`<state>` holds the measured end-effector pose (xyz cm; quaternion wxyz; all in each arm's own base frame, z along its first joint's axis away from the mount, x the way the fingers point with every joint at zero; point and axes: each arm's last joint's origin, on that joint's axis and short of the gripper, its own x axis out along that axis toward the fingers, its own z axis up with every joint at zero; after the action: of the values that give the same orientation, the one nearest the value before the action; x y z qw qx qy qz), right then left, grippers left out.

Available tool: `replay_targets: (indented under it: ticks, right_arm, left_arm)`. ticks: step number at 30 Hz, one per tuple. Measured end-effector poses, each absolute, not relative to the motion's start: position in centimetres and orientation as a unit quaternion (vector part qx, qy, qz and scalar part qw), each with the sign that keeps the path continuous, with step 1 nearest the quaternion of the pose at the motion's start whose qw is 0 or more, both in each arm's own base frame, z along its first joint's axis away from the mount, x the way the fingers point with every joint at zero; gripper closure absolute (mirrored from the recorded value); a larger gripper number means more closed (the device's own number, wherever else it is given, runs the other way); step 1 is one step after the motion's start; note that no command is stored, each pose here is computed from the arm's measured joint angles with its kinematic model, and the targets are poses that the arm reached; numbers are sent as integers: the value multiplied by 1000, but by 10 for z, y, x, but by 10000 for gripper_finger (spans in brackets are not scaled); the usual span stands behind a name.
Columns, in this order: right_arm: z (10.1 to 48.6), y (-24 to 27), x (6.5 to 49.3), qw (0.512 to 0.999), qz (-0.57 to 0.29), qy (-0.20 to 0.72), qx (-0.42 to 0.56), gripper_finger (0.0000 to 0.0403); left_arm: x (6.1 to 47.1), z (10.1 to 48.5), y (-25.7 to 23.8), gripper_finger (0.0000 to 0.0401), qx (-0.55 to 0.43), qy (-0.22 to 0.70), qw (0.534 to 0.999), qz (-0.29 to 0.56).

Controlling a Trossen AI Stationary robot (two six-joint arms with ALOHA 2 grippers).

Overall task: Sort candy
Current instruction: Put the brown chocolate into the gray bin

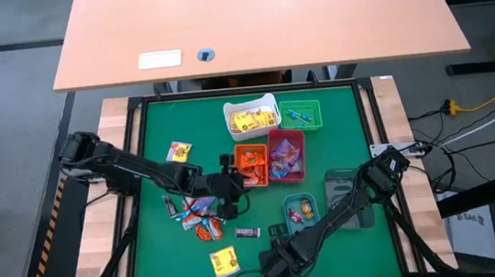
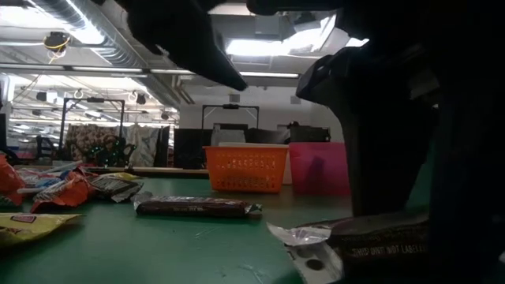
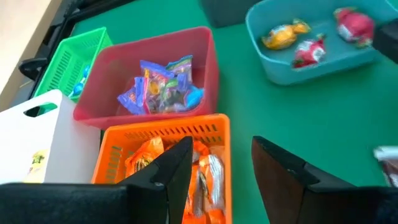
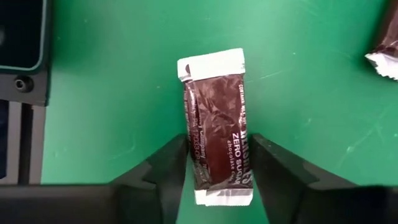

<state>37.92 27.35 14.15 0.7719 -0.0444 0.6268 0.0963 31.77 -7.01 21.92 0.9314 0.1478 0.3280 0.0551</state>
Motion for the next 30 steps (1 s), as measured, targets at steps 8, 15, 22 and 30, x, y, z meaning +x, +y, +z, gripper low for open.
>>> replay_targets:
  ticks: [8, 15, 22, 30]
  right_arm:
    - [144, 275, 380, 772, 101, 626, -42, 307]
    - [156, 278, 384, 774, 104, 623, -40, 309]
    - [178, 283, 390, 786, 116, 606, -33, 313]
    - [213, 283, 391, 788, 120, 602, -43, 313]
  left_arm:
    - [293, 244, -88, 246, 135, 317, 938, 27]
    - [280, 249, -106, 246, 147, 316, 937, -6]
    - [271, 247, -123, 246, 161, 322, 932, -36]
    - [265, 247, -137, 246, 169, 317, 931, -59]
